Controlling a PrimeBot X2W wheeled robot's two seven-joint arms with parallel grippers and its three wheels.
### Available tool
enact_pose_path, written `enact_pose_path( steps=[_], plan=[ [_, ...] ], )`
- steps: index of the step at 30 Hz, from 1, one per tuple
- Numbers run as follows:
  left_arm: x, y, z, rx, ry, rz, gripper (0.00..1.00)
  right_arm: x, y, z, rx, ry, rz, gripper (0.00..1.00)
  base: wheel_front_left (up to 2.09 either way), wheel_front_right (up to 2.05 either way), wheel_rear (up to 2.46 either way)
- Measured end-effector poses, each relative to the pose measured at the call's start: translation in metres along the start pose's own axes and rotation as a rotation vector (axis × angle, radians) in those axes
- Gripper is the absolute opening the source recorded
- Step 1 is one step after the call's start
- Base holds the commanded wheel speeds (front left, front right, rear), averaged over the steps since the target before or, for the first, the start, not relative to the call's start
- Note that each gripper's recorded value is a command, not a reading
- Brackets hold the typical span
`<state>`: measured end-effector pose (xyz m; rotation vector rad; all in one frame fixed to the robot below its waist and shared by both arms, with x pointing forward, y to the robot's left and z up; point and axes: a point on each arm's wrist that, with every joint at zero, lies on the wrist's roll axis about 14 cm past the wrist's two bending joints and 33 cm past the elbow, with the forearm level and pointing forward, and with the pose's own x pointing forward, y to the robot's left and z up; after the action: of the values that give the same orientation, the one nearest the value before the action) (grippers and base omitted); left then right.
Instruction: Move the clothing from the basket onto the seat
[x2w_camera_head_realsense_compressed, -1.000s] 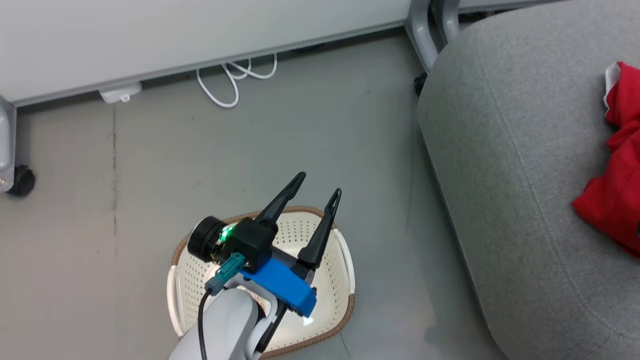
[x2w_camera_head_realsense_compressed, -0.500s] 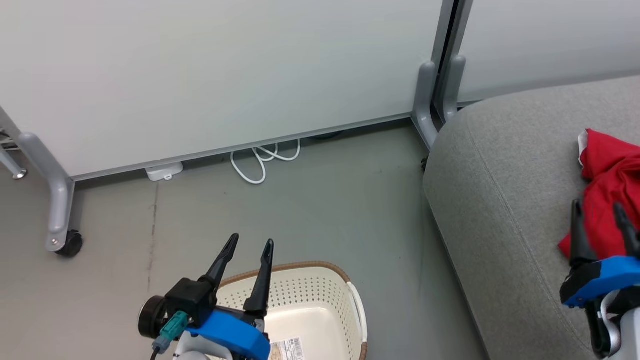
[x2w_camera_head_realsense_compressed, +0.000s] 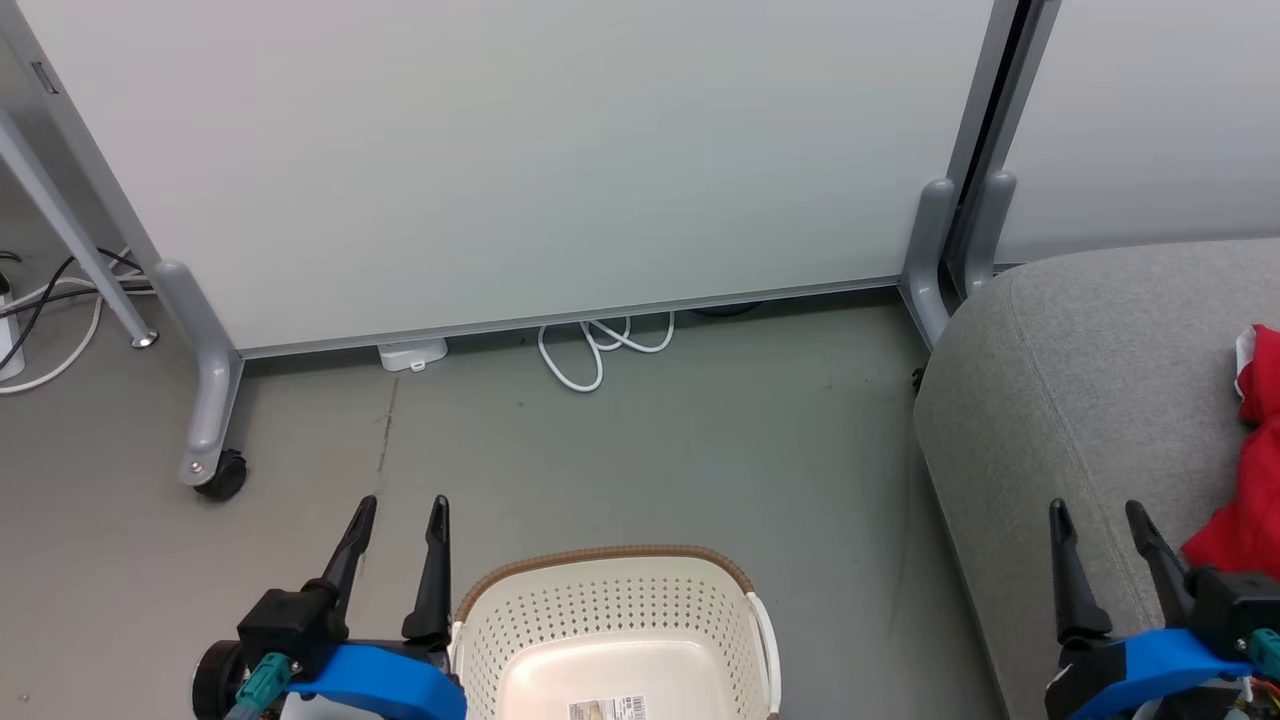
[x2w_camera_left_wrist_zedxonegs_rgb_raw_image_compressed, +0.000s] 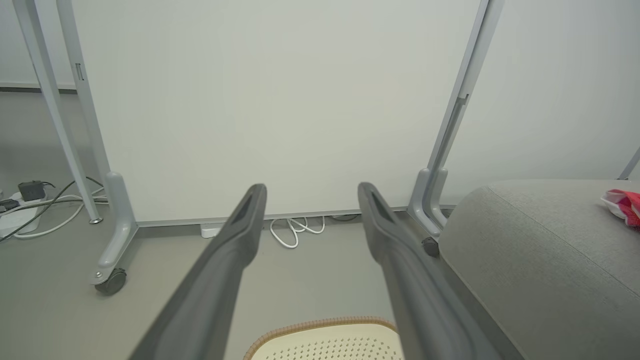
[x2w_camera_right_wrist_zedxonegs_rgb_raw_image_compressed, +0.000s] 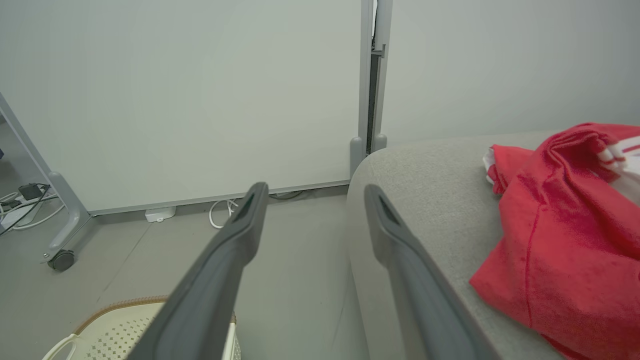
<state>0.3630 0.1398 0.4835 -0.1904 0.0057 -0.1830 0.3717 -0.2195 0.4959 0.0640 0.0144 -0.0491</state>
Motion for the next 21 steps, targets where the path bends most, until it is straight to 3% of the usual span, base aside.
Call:
enact_pose_path(
  steps=[9, 21],
  plan=[
    [-0.005, 0.018, 0.0, 0.0, 0.0, 0.057, 1.0, -0.004, 0.026, -0.002, 0.016, 0.002, 0.074, 1.0, 0.0, 0.0, 0.0],
    [-0.01, 0.02, -0.01, -0.008, 0.03, 0.07, 1.0, -0.005, 0.033, 0.002, 0.02, -0.009, 0.096, 1.0, 0.0, 0.0, 0.0]
  ],
)
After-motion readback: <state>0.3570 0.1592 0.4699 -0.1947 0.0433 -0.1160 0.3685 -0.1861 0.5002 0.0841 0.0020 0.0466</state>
